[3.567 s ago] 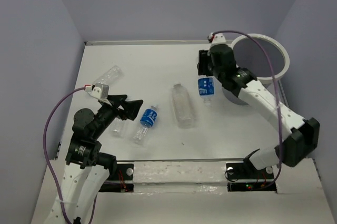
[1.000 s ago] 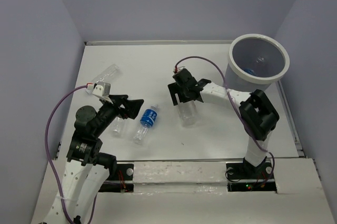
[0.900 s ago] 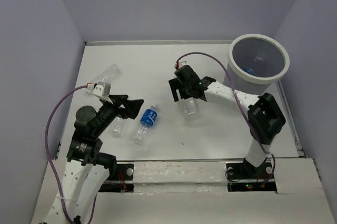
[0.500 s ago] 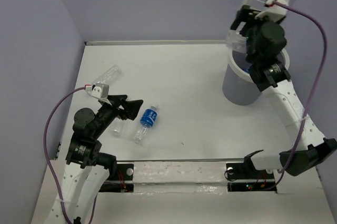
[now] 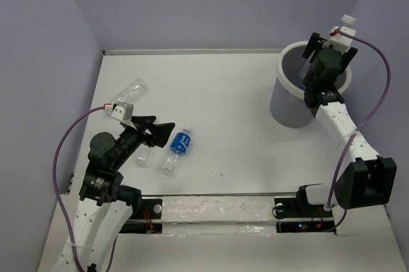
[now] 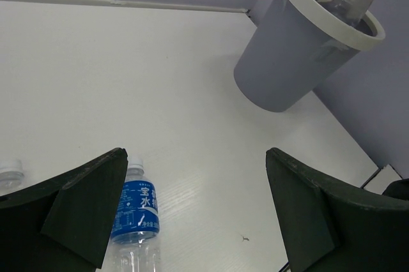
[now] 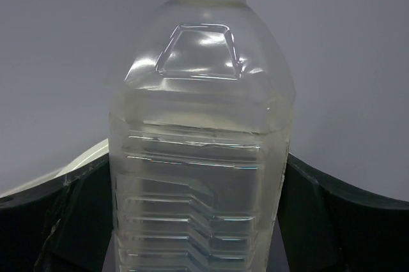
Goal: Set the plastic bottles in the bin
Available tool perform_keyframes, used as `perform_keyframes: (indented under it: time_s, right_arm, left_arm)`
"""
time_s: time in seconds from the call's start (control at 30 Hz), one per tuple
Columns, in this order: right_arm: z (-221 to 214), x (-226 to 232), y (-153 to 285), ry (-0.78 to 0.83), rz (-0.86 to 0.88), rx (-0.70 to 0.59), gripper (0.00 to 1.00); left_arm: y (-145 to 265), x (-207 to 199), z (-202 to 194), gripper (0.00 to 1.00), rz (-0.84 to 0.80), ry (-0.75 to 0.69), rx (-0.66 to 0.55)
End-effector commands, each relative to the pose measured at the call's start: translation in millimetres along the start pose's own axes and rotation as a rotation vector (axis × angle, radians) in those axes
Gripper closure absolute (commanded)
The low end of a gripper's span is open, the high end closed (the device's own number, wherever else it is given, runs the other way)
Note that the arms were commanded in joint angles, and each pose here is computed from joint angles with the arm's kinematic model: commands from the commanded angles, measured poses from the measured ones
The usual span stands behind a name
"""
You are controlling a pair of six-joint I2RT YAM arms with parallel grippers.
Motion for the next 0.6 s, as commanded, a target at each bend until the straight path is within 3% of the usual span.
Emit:
perform_keyframes:
  time_s: [0.0,0.17,0.37,0.5,0.57]
  right_arm:
    - [54.3,-19.5,12.8,-0.167,-0.046,-0.142,0.02]
    - [77.7,-21.6,29.0,-0.237,0.042,-0.07,0.0]
    - [69.2,-2.9,53.2,-0.271,0.201,0.026,0.0]
    - [50.0,47.0,100.2,-0.28,0.468,0.122,0.01]
    - [38.2,90.5,148.3,-0.25,0.638,0.196,0.01]
  left_arm:
    - [0.6,-7.5,5.7,0.01,-0.039,-0.01,-0.018]
    - [1.3,-7.4,6.2,0.01,-0.035,-0.011,-0.023]
    - [-0.5,-4.8,5.4,0.01,-0.021,-0.007,-0.017]
    - [-2.7,-2.3,5.4,0.01,-0.009,-0.003,-0.012]
    - [-3.1,-1.0,6.0,0.02,-0.001,-0.004,-0.013]
Point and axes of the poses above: each gripper's point midway between its finger pads, its own y axis back along the fingers, its own x axis along the line the jaws close on, z = x × y, the point moved 7 cm from there along y, back along the fingers, and after that the axes turned 6 degrees about y, right-handed, at the moved point
